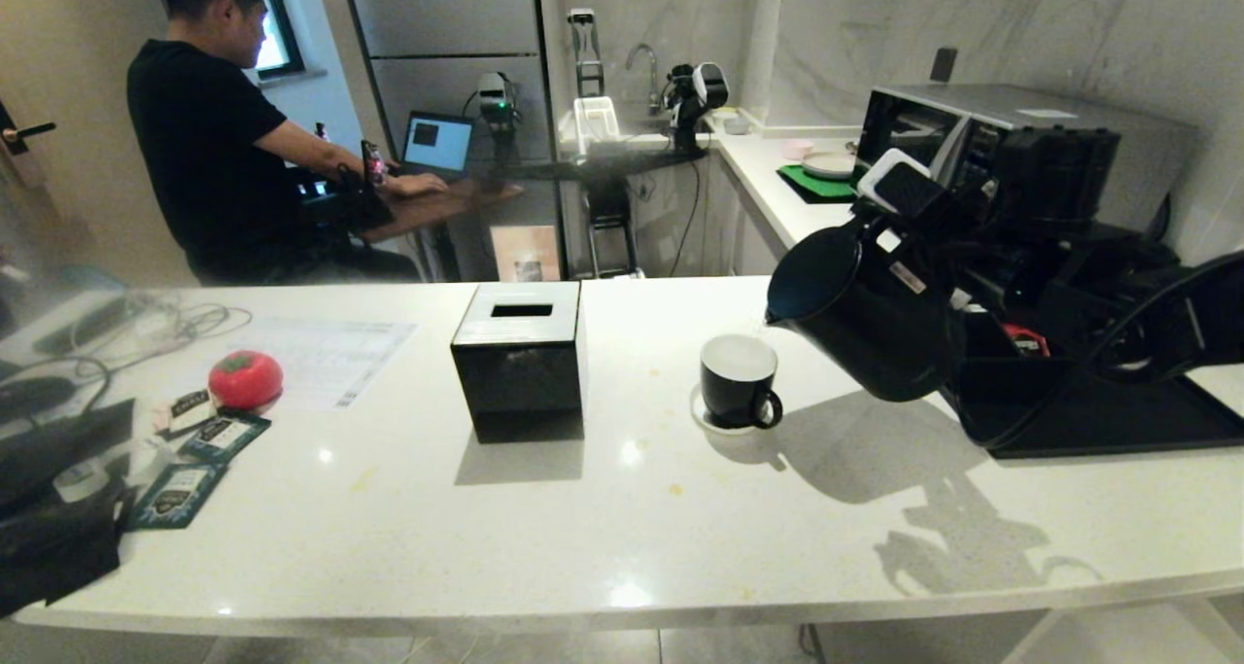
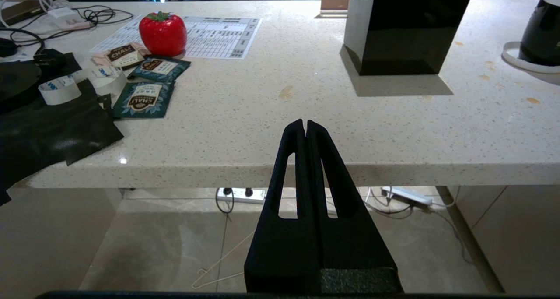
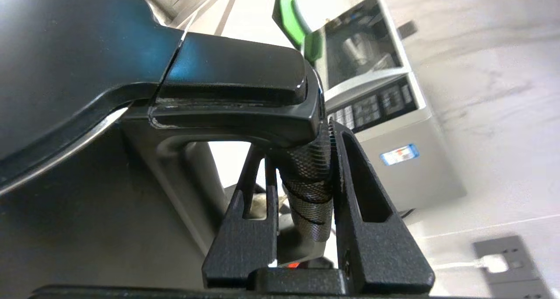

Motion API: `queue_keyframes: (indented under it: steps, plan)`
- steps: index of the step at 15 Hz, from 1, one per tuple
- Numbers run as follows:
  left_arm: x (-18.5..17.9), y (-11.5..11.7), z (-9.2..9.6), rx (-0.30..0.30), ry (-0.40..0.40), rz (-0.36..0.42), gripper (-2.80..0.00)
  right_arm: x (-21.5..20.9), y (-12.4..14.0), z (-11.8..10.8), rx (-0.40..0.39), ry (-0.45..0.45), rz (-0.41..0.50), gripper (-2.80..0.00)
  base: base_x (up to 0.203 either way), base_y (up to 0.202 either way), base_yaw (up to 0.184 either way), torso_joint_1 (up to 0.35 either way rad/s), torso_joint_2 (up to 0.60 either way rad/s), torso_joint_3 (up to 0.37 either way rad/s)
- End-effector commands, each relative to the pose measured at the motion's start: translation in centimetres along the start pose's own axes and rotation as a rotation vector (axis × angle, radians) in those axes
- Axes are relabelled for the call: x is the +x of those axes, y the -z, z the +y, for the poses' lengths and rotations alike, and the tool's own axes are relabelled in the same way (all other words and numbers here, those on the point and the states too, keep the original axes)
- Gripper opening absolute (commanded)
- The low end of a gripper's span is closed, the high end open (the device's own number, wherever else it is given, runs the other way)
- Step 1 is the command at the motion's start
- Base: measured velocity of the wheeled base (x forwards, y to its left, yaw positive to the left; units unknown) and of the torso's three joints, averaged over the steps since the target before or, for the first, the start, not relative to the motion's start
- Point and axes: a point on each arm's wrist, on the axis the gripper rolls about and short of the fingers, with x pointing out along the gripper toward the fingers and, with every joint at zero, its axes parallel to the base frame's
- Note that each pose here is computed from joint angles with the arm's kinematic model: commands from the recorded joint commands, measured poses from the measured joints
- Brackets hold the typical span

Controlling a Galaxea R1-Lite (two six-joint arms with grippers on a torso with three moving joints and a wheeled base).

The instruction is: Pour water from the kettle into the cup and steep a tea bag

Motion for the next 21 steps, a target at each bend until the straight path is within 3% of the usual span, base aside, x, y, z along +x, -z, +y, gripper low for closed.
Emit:
queue_keyframes:
  steps: [1, 21]
  plan:
    - [0.01, -0.01, 0.0, 0.0, 0.0, 0.0, -2.8, 0.06, -0.09, 0.15, -0.011, 0.009, -0.01, -2.8, 0.0, 0.0, 0.0, 0.0, 0.0, 0.0]
    - [0.01, -0.01, 0.0, 0.0, -0.002, 0.0, -2.8, 0.39, -0.17, 0.64, -0.052, 0.032, -0.034, -2.8, 0.0, 0.0, 0.0, 0.0, 0.0, 0.0]
